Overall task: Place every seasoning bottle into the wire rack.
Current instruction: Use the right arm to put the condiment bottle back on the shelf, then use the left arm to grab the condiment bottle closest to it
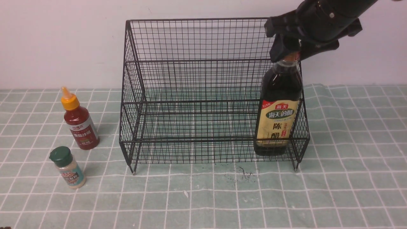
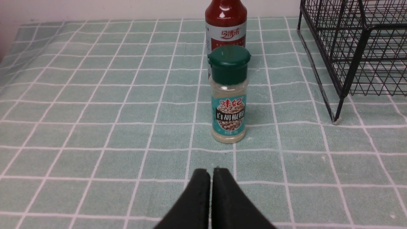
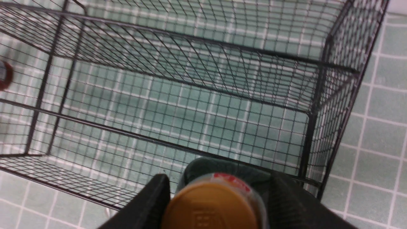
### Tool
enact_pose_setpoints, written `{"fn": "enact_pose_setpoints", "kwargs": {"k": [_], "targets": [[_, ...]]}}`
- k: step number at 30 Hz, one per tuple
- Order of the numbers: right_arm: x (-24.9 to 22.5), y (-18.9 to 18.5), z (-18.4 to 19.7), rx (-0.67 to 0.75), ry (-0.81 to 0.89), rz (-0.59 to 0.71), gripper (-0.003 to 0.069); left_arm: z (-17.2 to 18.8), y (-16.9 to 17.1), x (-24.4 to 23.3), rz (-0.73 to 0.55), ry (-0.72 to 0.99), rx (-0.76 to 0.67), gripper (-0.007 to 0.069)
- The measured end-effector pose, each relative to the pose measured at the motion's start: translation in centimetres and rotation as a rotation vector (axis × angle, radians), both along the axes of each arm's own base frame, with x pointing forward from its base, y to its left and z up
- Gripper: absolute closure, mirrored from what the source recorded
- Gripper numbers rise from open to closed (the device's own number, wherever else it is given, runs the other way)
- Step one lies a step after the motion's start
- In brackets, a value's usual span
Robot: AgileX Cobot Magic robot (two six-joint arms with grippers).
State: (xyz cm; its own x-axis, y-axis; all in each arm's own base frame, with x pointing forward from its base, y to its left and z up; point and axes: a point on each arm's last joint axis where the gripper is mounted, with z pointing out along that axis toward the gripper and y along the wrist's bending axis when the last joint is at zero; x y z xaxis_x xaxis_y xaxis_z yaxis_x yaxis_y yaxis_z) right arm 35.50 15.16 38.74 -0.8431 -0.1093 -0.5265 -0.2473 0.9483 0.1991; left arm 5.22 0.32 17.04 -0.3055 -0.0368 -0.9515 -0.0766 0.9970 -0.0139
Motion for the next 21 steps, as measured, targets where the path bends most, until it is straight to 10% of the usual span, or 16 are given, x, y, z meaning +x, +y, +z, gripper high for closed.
{"fn": "enact_pose_setpoints", "kwargs": {"k": [12,17,21], "targets": [[-7.5,-4.1,9.4,0.003,-0.291,-0.061,0.0292,0.0,0.0,0.0,0.000,0.000,0.000,0.0631],[-19.9,-9.6,17.0,0.089,-0.608,-0.104,0.0590,0.0,0.0,0.0,0.000,0.000,0.000,0.0631],[-29.7,-14.0,16.8,0.121,-0.794,-0.143,0.0663,0.0,0.0,0.0,0.000,0.000,0.000,0.0631]]}}
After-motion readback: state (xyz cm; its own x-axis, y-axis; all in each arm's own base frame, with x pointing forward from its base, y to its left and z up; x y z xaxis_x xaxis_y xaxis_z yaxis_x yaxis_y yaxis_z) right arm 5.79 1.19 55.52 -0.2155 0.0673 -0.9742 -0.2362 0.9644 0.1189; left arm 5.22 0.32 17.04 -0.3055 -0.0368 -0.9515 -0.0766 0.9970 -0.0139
